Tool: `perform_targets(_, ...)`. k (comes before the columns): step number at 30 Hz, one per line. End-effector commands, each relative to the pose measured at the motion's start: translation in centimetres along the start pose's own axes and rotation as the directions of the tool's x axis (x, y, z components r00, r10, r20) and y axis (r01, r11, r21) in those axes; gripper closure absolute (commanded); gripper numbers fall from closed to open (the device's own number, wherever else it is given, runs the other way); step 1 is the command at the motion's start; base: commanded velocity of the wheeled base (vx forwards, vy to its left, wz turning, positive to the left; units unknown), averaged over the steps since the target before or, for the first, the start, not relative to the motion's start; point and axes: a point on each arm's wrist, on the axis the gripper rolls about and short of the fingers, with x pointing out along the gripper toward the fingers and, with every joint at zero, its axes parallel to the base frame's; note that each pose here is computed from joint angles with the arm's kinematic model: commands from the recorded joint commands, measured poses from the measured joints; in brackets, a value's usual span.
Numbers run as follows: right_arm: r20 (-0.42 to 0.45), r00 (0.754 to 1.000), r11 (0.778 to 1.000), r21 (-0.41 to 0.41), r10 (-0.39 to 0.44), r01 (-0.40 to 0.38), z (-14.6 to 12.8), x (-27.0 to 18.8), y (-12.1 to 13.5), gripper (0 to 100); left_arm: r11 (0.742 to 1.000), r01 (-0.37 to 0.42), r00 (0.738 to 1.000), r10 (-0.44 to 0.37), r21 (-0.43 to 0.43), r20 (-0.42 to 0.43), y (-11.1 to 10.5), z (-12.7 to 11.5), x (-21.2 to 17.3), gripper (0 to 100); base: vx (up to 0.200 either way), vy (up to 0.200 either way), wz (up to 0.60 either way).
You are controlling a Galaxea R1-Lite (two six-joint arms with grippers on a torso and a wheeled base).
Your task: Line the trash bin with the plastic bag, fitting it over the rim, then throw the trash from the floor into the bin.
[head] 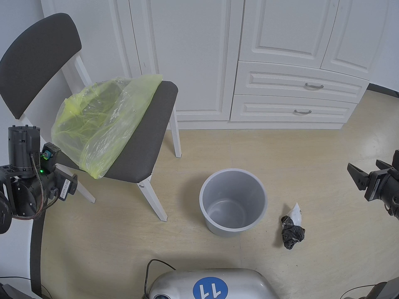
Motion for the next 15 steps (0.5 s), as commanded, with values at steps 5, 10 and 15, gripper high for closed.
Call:
perform_targets(5, -0.003, 1.000, 1.000, -0.021, 0.000, 0.000, 0.0, 0.1, 0.1, 0, 0.994, 0.090, 0.995, -0.093, 0.069, 0.041, -4.6, 2.6, 2.3, 0, 0.000, 0.000, 0.00)
perform_targets(10, -0.010, 1.000, 1.000, -0.026, 0.003, -0.003, 0.0, 0.4, 0.2, 0, 0.989, 0.115, 0.991, -0.120, 0.093, 0.052, -7.6, 3.5, 4.5, 0, 0.000, 0.000, 0.00)
perform_targets(15, -0.007, 1.000, 1.000, -0.025, 0.003, -0.003, 0.0, 0.3, 0.2, 0, 0.986, 0.104, 0.991, -0.114, 0.130, 0.070, -8.9, 3.8, 6.0, 0, 0.000, 0.000, 0.00)
